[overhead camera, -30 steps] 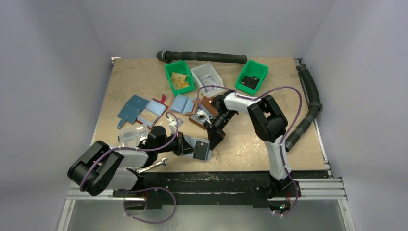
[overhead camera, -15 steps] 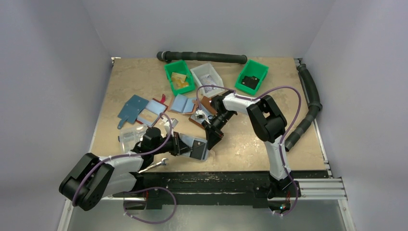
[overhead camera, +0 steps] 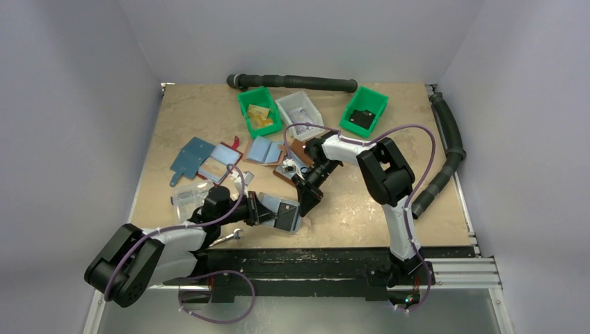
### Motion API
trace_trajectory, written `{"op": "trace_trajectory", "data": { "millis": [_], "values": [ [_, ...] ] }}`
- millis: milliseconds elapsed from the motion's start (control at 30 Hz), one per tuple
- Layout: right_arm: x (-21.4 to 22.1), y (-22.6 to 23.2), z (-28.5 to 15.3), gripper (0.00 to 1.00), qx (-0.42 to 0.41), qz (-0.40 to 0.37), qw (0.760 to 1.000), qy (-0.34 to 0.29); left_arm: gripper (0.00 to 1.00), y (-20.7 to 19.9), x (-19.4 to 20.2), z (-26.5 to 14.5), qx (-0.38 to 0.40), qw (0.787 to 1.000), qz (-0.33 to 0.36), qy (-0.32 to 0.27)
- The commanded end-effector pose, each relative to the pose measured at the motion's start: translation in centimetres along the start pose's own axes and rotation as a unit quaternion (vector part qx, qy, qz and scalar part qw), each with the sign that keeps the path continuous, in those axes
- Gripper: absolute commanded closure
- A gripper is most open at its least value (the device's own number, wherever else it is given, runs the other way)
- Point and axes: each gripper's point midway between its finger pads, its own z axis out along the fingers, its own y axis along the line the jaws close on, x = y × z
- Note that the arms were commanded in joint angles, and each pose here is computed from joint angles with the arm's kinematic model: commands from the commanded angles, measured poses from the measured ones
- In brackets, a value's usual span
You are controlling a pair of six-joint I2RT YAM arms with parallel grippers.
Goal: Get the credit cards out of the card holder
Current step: Remove the credit card from the card holder.
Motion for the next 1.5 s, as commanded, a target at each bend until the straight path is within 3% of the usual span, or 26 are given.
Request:
{"op": "trace_trajectory", "data": {
  "millis": [0,333,1100,1467],
  "values": [
    [0.4,-0.1,-0.6,1.00,0.009,-0.011,1.000,0.019,1.00,-0.5,-1.4,-0.4,0.017,0.999,-0.030,-0.035],
    [0.3,0.0,-0.7,1.00,0.009,-0.012,1.000,0.018,1.00,-1.1,-1.6,-0.5,0.030,0.997,-0.058,-0.028],
    [0.5,-0.2,-0.5,1.00,0.007,-0.008,1.000,0.020,1.00,-0.7,-3.6,-1.2,-0.035,0.998,0.037,-0.044],
    [0.5,-0.1,-0.6,1.00,0.007,-0.008,1.000,0.020,1.00,-0.9,-3.9,-1.2,-0.043,0.998,0.029,-0.037]
  ]
}}
